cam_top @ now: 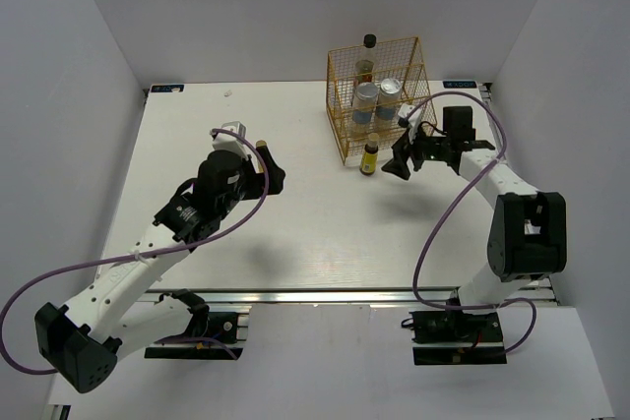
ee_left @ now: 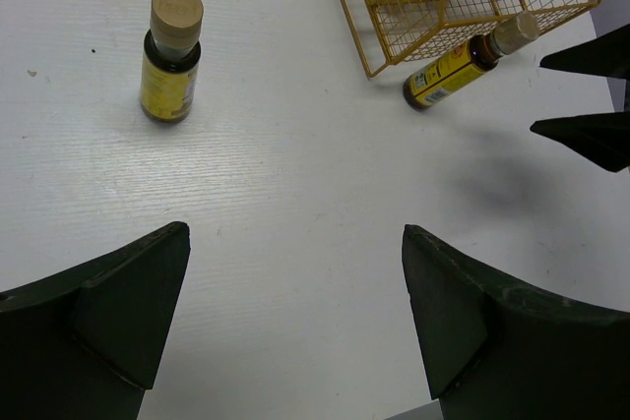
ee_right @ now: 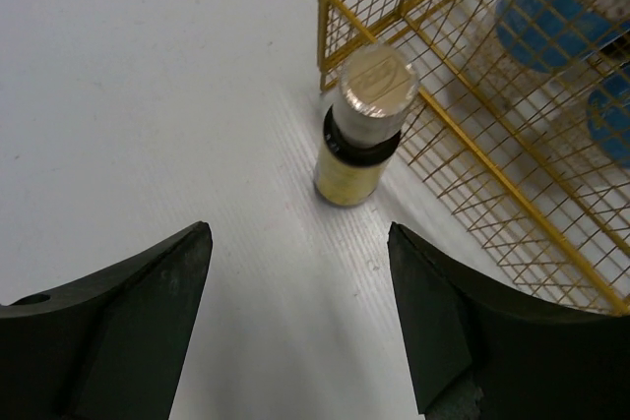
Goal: Organize the condiment bottles
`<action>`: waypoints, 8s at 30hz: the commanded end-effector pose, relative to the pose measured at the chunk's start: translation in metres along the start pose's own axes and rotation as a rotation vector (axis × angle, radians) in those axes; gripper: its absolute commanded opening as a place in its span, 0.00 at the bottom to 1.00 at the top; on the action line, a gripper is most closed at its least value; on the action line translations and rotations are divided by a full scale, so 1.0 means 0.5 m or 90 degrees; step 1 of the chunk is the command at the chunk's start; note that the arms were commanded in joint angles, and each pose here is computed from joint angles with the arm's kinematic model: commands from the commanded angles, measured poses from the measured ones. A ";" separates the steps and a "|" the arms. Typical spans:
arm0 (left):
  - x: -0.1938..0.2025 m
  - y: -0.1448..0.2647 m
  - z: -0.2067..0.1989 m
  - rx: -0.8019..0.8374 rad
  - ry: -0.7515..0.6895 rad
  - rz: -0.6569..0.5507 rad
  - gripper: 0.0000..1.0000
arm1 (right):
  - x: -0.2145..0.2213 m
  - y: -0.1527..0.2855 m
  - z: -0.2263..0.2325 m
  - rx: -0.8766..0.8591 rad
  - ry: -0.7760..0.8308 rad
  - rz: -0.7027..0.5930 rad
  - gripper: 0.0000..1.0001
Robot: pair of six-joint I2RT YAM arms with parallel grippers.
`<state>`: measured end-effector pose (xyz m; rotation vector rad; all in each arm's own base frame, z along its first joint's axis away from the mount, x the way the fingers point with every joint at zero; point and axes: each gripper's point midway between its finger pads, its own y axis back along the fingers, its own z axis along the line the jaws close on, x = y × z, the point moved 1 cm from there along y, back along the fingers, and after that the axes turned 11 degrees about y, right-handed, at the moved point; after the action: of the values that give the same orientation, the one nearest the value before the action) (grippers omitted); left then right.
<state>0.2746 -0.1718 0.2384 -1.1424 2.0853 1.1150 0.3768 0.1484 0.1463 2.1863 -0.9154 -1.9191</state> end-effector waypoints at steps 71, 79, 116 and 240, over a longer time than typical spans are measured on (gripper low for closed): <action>-0.005 0.004 0.005 -0.001 0.003 -0.012 0.98 | -0.439 0.036 -0.181 0.080 0.016 -0.215 0.00; -0.004 0.011 0.007 0.001 0.007 -0.014 0.98 | -0.376 -0.006 -0.248 0.128 0.002 -0.168 0.00; 0.002 -0.036 0.016 -0.060 -0.032 0.020 0.98 | -0.194 -0.066 -0.242 0.122 -0.020 -0.024 0.69; 0.005 -0.539 -0.346 0.221 -0.306 0.025 0.11 | -0.233 0.213 -0.090 0.352 -0.055 -0.132 0.00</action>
<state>0.4966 -0.3997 0.1861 -0.5425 1.8527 0.9572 0.3773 0.1057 0.2915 2.5147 -1.4406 -2.0866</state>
